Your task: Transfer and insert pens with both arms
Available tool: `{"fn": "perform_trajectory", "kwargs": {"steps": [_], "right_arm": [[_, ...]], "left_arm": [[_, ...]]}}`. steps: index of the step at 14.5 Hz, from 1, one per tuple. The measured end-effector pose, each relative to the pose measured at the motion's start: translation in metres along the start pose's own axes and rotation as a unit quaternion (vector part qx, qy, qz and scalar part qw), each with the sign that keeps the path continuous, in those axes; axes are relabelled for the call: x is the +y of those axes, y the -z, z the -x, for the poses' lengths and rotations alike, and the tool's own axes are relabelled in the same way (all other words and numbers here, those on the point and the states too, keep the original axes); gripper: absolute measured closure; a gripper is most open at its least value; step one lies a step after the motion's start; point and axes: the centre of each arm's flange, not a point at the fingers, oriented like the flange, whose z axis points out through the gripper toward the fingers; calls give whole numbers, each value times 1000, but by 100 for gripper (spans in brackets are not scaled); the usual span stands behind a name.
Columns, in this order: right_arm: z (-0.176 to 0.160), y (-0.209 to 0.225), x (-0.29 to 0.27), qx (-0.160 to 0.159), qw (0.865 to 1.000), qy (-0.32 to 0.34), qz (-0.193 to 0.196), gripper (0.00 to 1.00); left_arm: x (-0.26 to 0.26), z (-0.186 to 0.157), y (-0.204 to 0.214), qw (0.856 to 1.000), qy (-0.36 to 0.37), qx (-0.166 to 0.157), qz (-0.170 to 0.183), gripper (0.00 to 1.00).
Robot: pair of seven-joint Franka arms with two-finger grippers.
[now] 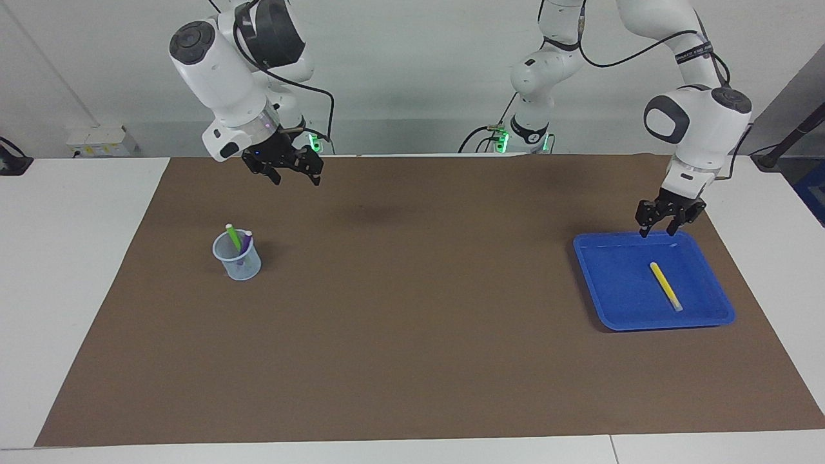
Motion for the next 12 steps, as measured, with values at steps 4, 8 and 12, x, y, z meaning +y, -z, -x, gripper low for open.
{"fn": "perform_trajectory", "kwargs": {"steps": [4, 8, 12], "right_arm": [[1, -1, -5, 2, 1000, 5, 0, 0], [4, -2, -9, 1, 1000, 9, 1, 0], [4, -2, -9, 1, 1000, 10, 0, 0]], "left_arm": [[-5, -10, -7, 1000, 2, 5, 4, 32], [-11, -22, -15, 1000, 5, 14, 7, 39], [-23, -24, -46, 999, 17, 31, 8, 40]]}}
